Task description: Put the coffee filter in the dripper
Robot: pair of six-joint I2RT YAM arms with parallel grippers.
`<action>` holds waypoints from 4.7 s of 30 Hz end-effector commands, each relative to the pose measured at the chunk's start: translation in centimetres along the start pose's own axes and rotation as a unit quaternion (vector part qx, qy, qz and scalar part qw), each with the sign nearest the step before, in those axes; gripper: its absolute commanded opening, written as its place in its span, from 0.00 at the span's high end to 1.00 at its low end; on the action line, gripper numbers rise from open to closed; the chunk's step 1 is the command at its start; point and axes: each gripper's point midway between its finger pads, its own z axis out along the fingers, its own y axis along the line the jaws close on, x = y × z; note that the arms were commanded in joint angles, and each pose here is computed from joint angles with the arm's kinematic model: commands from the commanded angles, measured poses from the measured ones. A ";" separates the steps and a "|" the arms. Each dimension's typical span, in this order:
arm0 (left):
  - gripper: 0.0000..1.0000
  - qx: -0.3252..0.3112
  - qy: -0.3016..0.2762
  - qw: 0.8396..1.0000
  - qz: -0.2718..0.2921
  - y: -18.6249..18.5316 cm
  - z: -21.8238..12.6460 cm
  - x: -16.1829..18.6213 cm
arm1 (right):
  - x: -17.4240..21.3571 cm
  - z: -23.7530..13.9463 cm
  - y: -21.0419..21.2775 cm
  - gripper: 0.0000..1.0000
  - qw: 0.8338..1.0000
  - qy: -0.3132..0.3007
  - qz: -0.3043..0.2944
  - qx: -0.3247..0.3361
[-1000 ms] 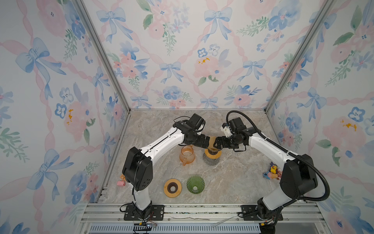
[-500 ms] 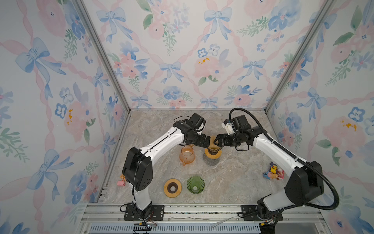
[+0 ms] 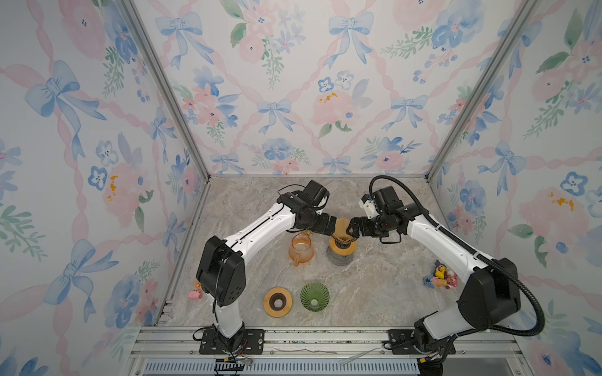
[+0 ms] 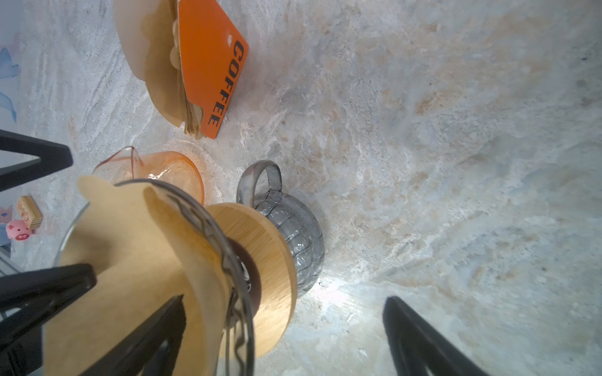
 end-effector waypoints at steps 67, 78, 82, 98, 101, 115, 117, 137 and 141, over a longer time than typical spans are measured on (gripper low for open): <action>0.02 0.064 -0.118 0.991 -0.015 -1.7 -8.3 2.0 | 2.1 -10.2 2.4 0.04 0.984 -0.172 -0.013 -0.045; 0.07 0.004 -0.139 0.988 -0.073 3.1 -9.0 7.4 | 5.2 -11.4 4.4 0.04 0.980 -0.169 -0.064 -0.082; 0.10 -0.016 -0.133 0.988 -0.080 4.5 -8.3 8.3 | 6.4 -11.5 5.3 0.04 0.978 -0.169 -0.076 -0.095; 0.31 -0.103 -0.060 0.989 -0.092 10.4 -2.5 6.0 | 7.2 -12.1 5.1 0.04 0.979 -0.191 -0.042 -0.059; 0.35 -0.125 -0.052 0.988 -0.079 11.3 -1.8 5.9 | 7.1 -12.4 5.2 0.04 0.980 -0.192 -0.041 -0.044; 0.39 -0.146 0.007 0.988 -0.056 12.4 0.7 7.8 | 6.7 -11.9 5.4 0.04 0.982 -0.177 -0.062 -0.016; 0.39 -0.158 0.013 0.986 -0.057 12.8 0.6 8.2 | 6.8 -11.9 5.4 0.04 0.982 -0.174 -0.068 -0.014; 0.47 -0.189 0.073 0.978 -0.052 13.0 -0.2 12.2 | 6.9 -11.2 5.4 0.04 0.983 -0.167 -0.074 -0.015; 0.47 -0.193 0.079 0.976 -0.055 13.1 -0.6 12.8 | 7.0 -11.2 5.4 0.04 0.983 -0.167 -0.074 -0.015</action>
